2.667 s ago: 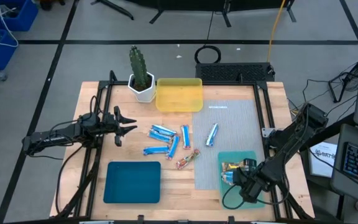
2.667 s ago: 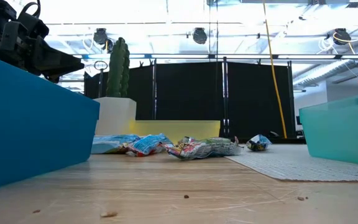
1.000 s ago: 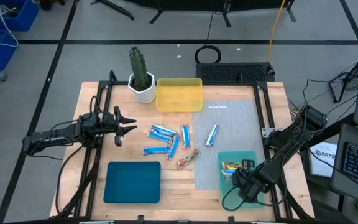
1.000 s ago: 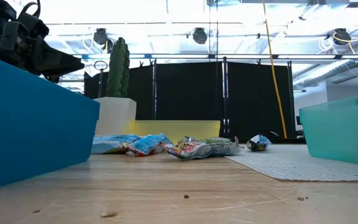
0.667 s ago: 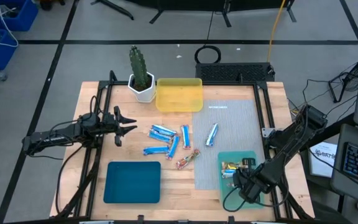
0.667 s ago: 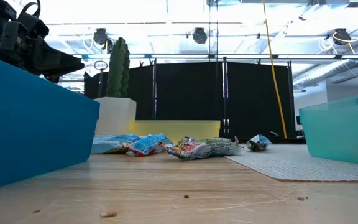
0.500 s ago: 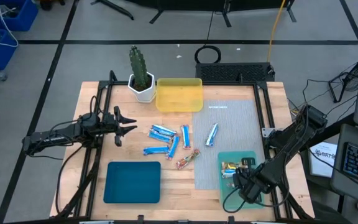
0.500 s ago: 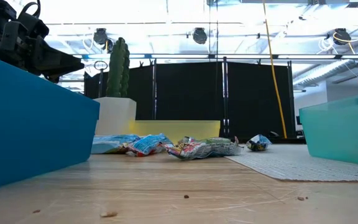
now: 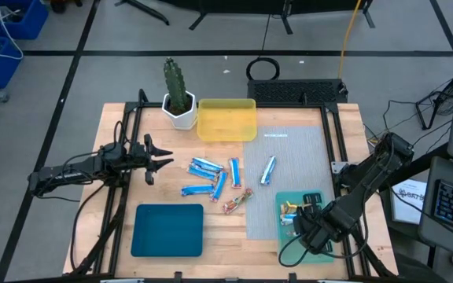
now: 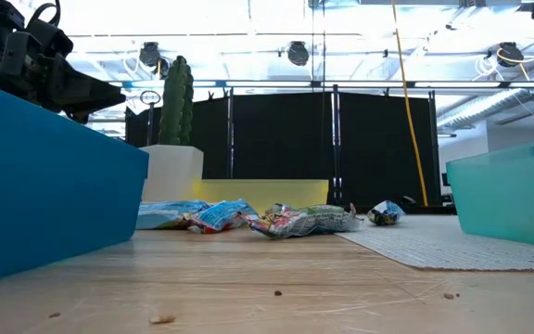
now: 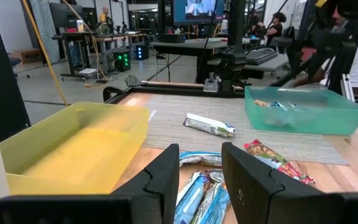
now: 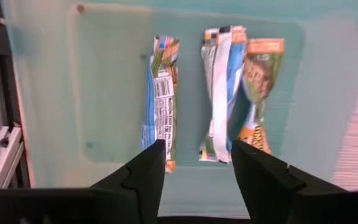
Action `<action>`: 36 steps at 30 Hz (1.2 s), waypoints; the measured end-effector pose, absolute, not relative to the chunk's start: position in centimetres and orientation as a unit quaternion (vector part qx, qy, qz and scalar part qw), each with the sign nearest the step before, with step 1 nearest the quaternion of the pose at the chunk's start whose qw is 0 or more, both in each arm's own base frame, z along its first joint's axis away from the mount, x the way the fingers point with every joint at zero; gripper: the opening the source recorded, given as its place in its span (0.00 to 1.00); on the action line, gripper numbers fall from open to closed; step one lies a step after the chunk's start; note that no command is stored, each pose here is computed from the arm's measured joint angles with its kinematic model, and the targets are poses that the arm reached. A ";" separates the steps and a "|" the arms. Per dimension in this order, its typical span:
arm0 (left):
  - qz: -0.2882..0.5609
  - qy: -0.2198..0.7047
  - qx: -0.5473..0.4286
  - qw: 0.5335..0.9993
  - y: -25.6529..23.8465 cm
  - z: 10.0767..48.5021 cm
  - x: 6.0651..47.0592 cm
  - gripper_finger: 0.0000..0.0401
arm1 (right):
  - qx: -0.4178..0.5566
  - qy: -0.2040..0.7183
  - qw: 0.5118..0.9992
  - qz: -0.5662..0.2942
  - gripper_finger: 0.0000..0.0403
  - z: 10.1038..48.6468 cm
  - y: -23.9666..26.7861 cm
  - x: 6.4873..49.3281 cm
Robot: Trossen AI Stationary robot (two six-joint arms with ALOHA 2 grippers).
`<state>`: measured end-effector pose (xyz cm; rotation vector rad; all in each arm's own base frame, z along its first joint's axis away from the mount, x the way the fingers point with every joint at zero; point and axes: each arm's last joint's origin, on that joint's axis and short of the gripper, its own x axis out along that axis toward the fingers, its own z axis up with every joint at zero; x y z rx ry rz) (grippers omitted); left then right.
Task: Pick and place Granola Bars by type
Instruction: Put the blue granola bar into the yellow bin
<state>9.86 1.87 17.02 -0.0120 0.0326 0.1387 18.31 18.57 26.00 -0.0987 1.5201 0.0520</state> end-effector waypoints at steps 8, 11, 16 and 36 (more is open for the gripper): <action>0.069 0.016 -0.006 0.997 1.9 17.0 9.9 0.31 | -0.054 0.663 0.745 0.047 0.45 28.7 17.9 19.0; 0.069 0.016 -0.006 0.997 1.9 17.0 9.9 0.31 | -0.051 0.659 0.749 0.049 0.47 29.1 17.4 19.0; 0.069 0.016 -0.006 0.997 1.9 17.0 9.9 0.31 | -0.066 0.640 0.765 0.025 0.51 30.0 16.0 18.9; 0.069 0.016 -0.006 0.997 1.9 17.0 9.9 0.31 | -0.012 0.528 0.848 -0.050 0.54 32.8 11.6 20.7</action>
